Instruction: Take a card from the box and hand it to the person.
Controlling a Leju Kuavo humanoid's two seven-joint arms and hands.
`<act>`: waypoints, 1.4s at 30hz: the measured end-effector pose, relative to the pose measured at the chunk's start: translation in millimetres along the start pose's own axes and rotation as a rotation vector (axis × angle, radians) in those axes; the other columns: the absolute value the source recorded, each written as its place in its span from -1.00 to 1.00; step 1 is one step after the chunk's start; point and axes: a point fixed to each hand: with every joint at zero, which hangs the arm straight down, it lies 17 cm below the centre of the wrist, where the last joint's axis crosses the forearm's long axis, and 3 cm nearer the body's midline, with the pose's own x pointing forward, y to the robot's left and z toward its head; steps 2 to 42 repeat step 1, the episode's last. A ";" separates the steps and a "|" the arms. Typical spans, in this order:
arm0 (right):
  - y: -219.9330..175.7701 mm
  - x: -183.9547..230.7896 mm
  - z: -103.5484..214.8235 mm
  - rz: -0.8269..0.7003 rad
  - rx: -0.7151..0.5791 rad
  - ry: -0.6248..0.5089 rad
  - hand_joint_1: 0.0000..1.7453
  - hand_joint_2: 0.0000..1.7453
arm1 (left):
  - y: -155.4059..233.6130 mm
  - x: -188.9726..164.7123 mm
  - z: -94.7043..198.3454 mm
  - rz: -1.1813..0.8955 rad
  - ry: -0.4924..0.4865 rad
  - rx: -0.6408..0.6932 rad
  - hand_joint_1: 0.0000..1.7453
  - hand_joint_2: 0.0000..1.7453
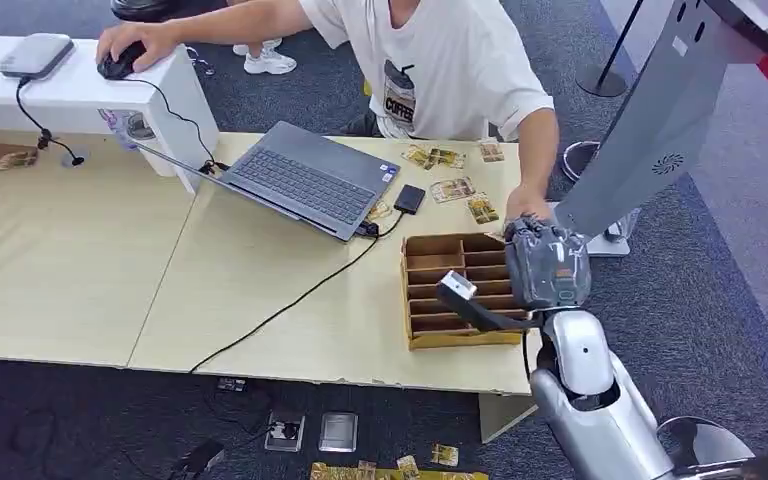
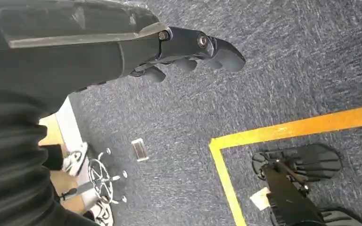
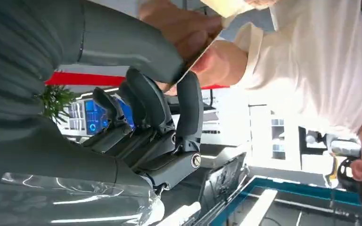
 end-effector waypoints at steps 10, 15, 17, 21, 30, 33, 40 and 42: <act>-2.7 -0.8 -0.7 -0.001 -0.009 0.002 0.78 1.00 | 0.0 0.0 -0.1 0.000 0.000 0.001 -1.00 1.00; -2.7 -0.8 -0.7 -0.001 -0.009 0.002 0.78 1.00 | 0.0 0.0 -0.1 0.000 0.000 0.001 -1.00 1.00; -2.7 -0.8 -0.7 -0.001 -0.009 0.002 0.78 1.00 | 0.0 0.0 -0.1 0.000 0.000 0.001 -1.00 1.00; -2.7 -0.8 -0.7 -0.001 -0.009 0.002 0.78 1.00 | 0.0 0.0 -0.1 0.000 0.000 0.001 -1.00 1.00; -2.7 -0.8 -0.7 -0.001 -0.009 0.002 0.78 1.00 | 0.0 0.0 -0.1 0.000 0.000 0.001 -1.00 1.00; -2.7 -0.8 -0.7 -0.001 -0.009 0.002 0.78 1.00 | 0.0 0.0 -0.1 0.000 0.000 0.001 -1.00 1.00; -2.7 -0.8 -0.7 -0.001 -0.009 0.002 0.78 1.00 | 0.0 0.0 -0.1 0.000 0.000 0.001 -1.00 1.00; -2.7 -0.8 -0.7 -0.001 -0.009 0.002 0.78 1.00 | 0.0 0.0 -0.1 0.000 0.000 0.001 -1.00 1.00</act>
